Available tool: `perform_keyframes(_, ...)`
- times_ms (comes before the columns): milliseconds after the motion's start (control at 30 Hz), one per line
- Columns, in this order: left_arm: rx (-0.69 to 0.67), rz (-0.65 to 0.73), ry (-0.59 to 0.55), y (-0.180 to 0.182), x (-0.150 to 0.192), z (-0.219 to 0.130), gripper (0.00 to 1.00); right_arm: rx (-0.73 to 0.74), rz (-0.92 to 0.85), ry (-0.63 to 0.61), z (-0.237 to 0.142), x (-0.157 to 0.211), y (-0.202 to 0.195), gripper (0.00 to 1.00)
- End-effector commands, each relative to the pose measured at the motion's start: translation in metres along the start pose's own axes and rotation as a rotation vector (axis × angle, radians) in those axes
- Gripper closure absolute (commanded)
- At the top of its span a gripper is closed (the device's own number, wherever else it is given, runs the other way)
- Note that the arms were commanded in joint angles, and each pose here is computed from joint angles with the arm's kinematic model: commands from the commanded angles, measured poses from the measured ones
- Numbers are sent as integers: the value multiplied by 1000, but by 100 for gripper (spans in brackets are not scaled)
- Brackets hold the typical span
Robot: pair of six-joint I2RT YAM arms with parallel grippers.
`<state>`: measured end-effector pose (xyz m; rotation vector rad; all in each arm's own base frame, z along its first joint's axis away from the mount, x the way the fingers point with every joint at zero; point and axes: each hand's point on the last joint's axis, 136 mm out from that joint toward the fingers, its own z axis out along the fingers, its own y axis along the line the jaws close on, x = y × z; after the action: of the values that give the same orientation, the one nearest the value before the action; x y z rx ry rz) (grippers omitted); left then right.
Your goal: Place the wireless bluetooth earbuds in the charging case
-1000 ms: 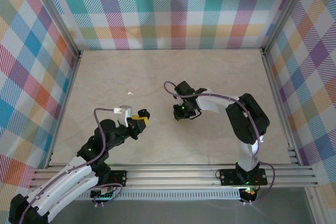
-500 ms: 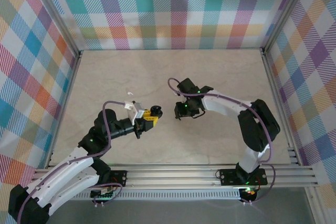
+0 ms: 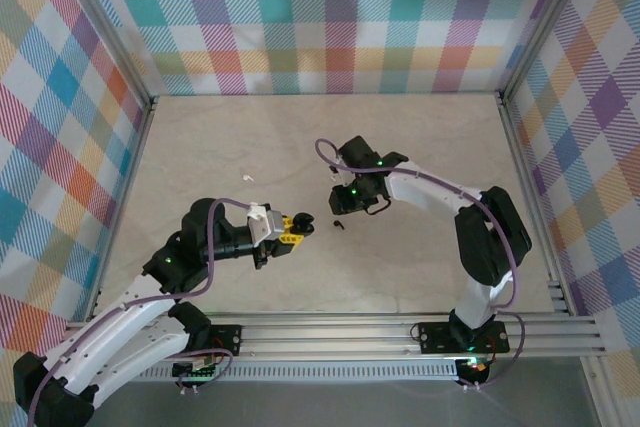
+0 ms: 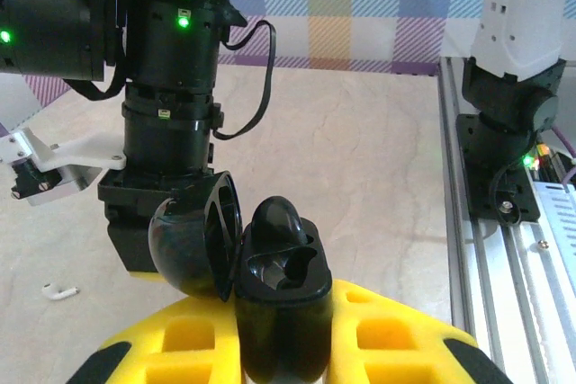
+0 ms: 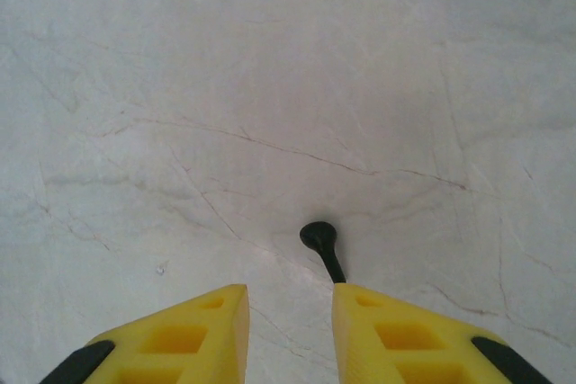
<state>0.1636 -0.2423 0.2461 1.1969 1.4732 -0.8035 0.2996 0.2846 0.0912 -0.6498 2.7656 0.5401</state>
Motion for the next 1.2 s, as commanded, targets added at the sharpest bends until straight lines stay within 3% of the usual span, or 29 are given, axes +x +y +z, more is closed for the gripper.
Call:
perform_keyframes(0, -15, -27, -4, -4, 10, -3, 100, -38, -142, 77, 5, 2, 6, 68)
perform_keyframes(300, -131, -81, -74, 3, 19, -15, 100, 9, -287, 221, 30, 8, 5, 63)
perform_keyframes(633, -103, -95, -30, 4, 26, -6, 100, 54, -349, 343, 45, 20, -6, 62)
perform_keyframes(1000, -81, -89, -9, 5, 30, 2, 100, 90, -377, 376, 55, 19, -3, 63)
perform_keyframes(1167, -81, -86, 0, 5, 30, 1, 100, 114, -394, 410, 59, 23, -5, 69)
